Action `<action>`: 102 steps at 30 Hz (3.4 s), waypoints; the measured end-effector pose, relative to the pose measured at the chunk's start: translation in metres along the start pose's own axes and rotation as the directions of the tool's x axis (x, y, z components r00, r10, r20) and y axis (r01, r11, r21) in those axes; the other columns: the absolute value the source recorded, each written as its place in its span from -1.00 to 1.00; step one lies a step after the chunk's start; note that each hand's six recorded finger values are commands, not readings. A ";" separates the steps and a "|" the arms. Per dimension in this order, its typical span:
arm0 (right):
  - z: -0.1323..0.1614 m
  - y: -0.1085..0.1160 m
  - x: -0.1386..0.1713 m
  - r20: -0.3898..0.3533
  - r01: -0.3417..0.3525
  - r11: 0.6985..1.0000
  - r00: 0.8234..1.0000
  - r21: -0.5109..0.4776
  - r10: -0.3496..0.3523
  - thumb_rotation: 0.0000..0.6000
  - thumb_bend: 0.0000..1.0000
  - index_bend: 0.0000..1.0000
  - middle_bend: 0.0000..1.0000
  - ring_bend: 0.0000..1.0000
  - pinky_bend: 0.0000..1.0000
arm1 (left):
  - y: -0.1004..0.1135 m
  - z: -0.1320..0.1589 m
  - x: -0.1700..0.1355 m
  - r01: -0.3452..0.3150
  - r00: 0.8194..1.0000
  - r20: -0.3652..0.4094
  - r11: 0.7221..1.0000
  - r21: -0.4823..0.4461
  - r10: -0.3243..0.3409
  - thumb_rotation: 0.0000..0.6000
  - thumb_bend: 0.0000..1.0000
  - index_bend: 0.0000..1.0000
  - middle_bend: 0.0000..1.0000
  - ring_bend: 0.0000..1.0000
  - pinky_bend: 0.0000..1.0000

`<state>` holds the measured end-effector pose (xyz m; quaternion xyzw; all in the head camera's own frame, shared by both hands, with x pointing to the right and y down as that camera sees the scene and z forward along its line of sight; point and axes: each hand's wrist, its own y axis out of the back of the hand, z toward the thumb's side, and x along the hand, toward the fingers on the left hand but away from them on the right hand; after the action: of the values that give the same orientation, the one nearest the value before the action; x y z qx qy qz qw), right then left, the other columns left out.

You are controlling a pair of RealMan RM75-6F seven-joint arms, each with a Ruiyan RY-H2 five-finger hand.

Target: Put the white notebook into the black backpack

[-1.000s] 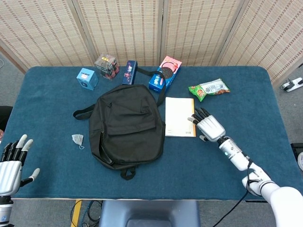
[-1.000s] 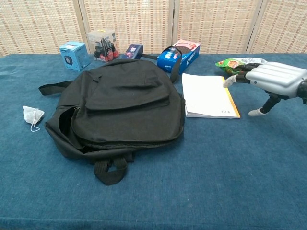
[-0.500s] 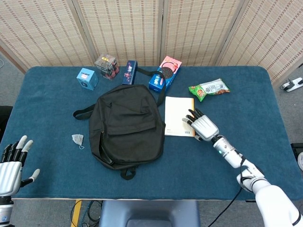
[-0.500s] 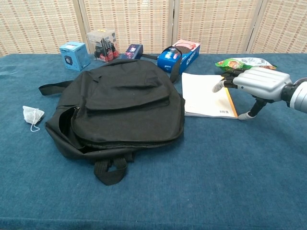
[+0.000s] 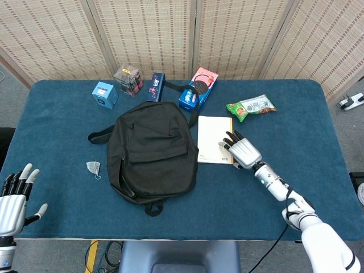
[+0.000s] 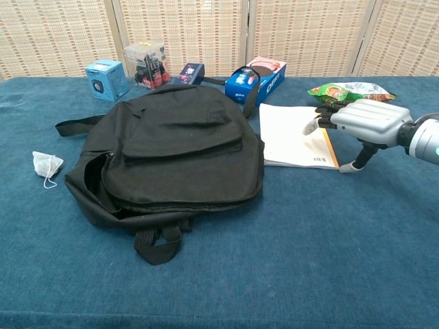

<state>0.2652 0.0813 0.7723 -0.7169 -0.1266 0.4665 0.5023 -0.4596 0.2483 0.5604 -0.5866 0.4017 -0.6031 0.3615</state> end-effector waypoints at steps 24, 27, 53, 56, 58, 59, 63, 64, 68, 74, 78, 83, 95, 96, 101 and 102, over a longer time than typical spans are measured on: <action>0.014 0.010 -0.013 -0.028 0.044 0.999 0.999 -0.027 -0.045 1.00 -0.11 -0.46 -0.50 -0.89 -0.86 | -0.001 -0.003 -0.001 0.001 1.000 0.000 1.000 -0.006 -0.001 1.00 -0.49 -0.98 -1.00 -0.98 -1.00; 0.014 0.011 -0.014 -0.027 0.049 0.998 0.998 -0.031 -0.050 1.00 -0.10 -0.46 -0.49 -0.88 -0.86 | -0.003 -0.003 -0.001 0.005 1.000 -0.001 1.000 -0.008 -0.005 1.00 -0.49 -0.98 -1.00 -0.98 -1.00; 0.023 0.025 -0.034 0.015 0.107 0.989 0.994 -0.101 -0.106 1.00 -0.20 -0.41 -0.46 -0.84 -0.86 | -0.006 -0.007 0.000 0.011 1.000 -0.010 1.000 -0.011 -0.011 1.00 -0.49 -0.98 -1.00 -0.98 -1.00; 0.025 0.029 -0.038 0.026 0.127 0.983 0.992 -0.131 -0.124 1.00 -0.35 -0.41 -0.46 -0.84 -0.86 | -0.007 -0.007 0.001 0.013 1.000 -0.010 1.000 -0.010 -0.013 1.00 -0.49 -0.98 -1.00 -0.98 -1.00; 0.027 0.033 -0.042 0.033 0.141 0.979 0.990 -0.150 -0.138 1.00 -0.42 -0.41 -0.46 -0.84 -0.86 | -0.006 -0.007 0.001 0.012 1.000 -0.011 1.000 -0.011 -0.012 1.00 -0.49 -0.98 -1.00 -0.98 -1.00; 0.028 0.034 -0.043 0.035 0.145 0.977 0.989 -0.154 -0.141 1.00 -0.44 -0.40 -0.46 -0.84 -0.86 | -0.006 -0.007 0.001 0.012 1.000 -0.011 1.000 -0.011 -0.012 1.00 -0.49 -0.98 -1.00 -0.98 -1.00; 0.030 0.037 -0.048 0.044 0.151 0.975 0.988 -0.164 -0.145 1.00 -0.49 -0.18 -0.46 -0.84 -0.86 | -0.006 -0.008 0.001 0.011 1.000 -0.013 1.000 -0.013 -0.011 1.00 -0.49 -0.98 -1.00 -0.98 -1.00; 0.030 0.038 -0.049 0.048 0.152 0.975 0.988 -0.165 -0.146 1.00 -0.49 -0.11 -0.45 -0.84 -0.86 | -0.006 -0.009 0.001 0.011 1.000 -0.013 1.000 -0.013 -0.011 1.00 -0.49 -0.98 -1.00 -0.98 -1.00; 0.029 0.040 -0.053 0.055 0.151 0.975 0.988 -0.162 -0.144 1.00 -0.48 0.07 -0.43 -0.84 -0.86 | -0.006 -0.009 0.001 0.009 1.000 -0.014 1.000 -0.014 -0.010 1.00 -0.49 -0.98 -1.00 -0.98 -1.00; 0.026 0.043 -0.055 0.056 0.146 0.978 0.989 -0.149 -0.139 1.00 -0.44 0.15 -0.38 -0.84 -0.86 | -0.006 -0.010 0.001 0.006 1.000 -0.013 1.000 -0.014 -0.006 1.00 -0.49 -0.98 -1.00 -0.98 -1.00; 0.024 0.043 -0.054 0.057 0.139 0.981 0.990 -0.137 -0.132 1.00 -0.39 0.20 -0.36 -0.84 -0.86 | -0.005 -0.010 0.002 0.002 1.000 -0.011 1.000 -0.015 -0.002 1.00 -0.49 -0.98 -1.00 -0.98 -1.00; 0.019 0.046 -0.052 0.055 0.150 0.981 0.988 -0.120 -0.145 1.00 -0.21 0.25 -0.32 -0.82 -0.84 | -0.003 -0.009 0.007 0.001 1.000 0.003 1.000 -0.012 -0.001 1.00 -0.49 -0.98 -1.00 -0.98 -1.00; -0.001 0.077 -0.024 0.034 0.298 0.954 0.954 -0.023 -0.298 1.00 0.00 0.26 -0.28 -0.75 -0.76 | 0.010 0.016 0.037 -0.009 0.989 0.146 1.000 0.000 0.009 1.00 -0.49 -0.98 -1.00 -0.98 -1.00; -0.004 0.082 -0.020 0.032 0.317 0.948 0.948 -0.012 -0.317 1.00 0.01 0.26 -0.27 -0.75 -0.76 | 0.012 0.020 0.041 -0.009 0.986 0.167 1.000 0.000 0.009 1.00 -0.49 -0.97 -1.00 -0.98 -1.00; -0.016 0.103 -0.004 0.027 0.389 0.921 0.921 0.015 -0.389 1.00 0.02 0.26 -0.27 -0.73 -0.76 | 0.016 0.041 0.059 0.000 0.967 0.256 1.000 -0.005 0.001 1.00 -0.49 -0.95 -1.00 -0.98 -1.00; -0.018 0.109 0.000 0.026 0.405 0.914 0.914 0.020 -0.405 1.00 0.02 0.26 -0.27 -0.73 -0.76 | 0.017 0.046 0.064 0.004 0.961 0.278 1.000 -0.008 -0.002 1.00 -0.49 -0.95 -1.00 -0.98 -1.00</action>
<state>0.2483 0.0199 0.6824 -0.6645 -0.2763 0.3640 0.5913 -0.4173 0.1807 0.5709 -0.6676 0.3486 -0.5136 0.4111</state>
